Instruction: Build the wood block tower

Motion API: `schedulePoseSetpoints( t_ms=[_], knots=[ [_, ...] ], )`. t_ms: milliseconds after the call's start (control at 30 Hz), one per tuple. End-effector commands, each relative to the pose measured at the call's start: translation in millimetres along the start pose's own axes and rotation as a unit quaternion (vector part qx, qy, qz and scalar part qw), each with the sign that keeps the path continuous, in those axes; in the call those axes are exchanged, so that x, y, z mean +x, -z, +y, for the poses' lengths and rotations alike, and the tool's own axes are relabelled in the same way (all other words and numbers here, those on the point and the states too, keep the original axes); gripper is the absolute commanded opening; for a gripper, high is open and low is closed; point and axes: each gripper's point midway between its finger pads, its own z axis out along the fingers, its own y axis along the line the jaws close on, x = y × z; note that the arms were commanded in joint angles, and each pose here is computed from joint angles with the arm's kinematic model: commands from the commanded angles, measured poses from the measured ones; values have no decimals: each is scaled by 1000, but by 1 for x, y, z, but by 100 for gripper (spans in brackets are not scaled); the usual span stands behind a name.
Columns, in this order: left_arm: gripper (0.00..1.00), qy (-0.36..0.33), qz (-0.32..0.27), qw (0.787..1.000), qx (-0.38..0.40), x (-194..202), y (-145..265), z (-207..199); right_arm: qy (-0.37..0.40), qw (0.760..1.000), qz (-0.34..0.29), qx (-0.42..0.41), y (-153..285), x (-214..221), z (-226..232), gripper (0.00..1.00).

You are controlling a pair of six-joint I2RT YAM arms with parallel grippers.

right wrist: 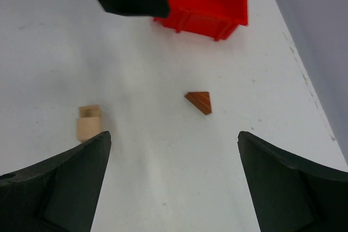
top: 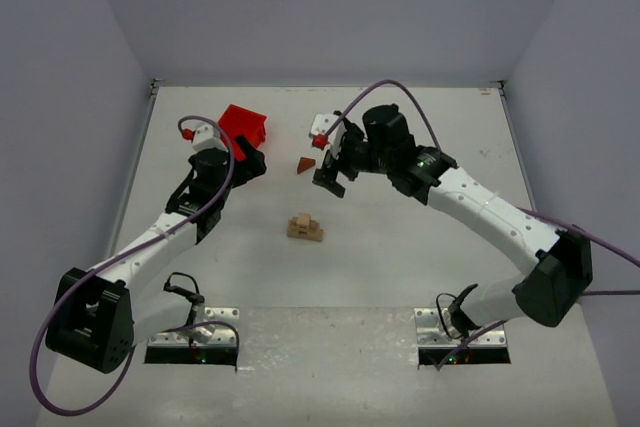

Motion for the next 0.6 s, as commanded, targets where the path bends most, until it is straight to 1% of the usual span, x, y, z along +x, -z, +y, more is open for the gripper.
schedulePoseSetpoints(
  t_ms=[0, 67, 100, 133, 167, 200, 267, 300, 367, 433, 467, 500, 567],
  knots=[
    [100, -15, -10, 998, 56, -15, -1, -24, 19, 1000, -14, -19, -17, 33, -32, 99],
    [100, -19, 0, 998, 67, -12, -2, -29, 11, 1000, 6, -10, -28, 56, -62, 99],
    [100, -22, 2, 997, 68, -12, -3, -29, 23, 999, 9, -31, -43, 66, -69, 99],
    [100, -23, 2, 997, 69, -11, -3, -30, 32, 999, 10, -38, -41, 71, -71, 99],
    [100, -25, 0, 997, 71, -13, -4, -31, 53, 997, 22, -49, -55, 86, -81, 99],
    [100, -26, 0, 997, 71, -14, -4, -32, 78, 995, 18, -63, -64, 88, -85, 99],
    [100, -28, 0, 997, 72, -15, -6, -33, 111, 988, 24, -101, -90, 119, -79, 99],
    [100, -30, -1, 997, 72, -16, -6, -33, 130, 986, 16, -104, -96, 117, -83, 99],
    [100, -32, 2, 997, 71, -15, -10, -34, 117, 985, 31, -120, -121, 143, -86, 99],
    [100, -33, 1, 997, 70, -16, -12, -35, 104, 986, 40, -122, -139, 155, -96, 99],
    [100, -36, 6, 997, 66, -12, -16, -33, 106, 987, 36, -119, -146, 151, -105, 99],
    [100, -37, 7, 997, 65, -14, -18, -34, 91, 986, 40, -136, -158, 168, -99, 99],
    [100, -40, 14, 997, 59, -10, -23, -33, 88, 985, 29, -146, -168, 172, -99, 99]
  ],
)
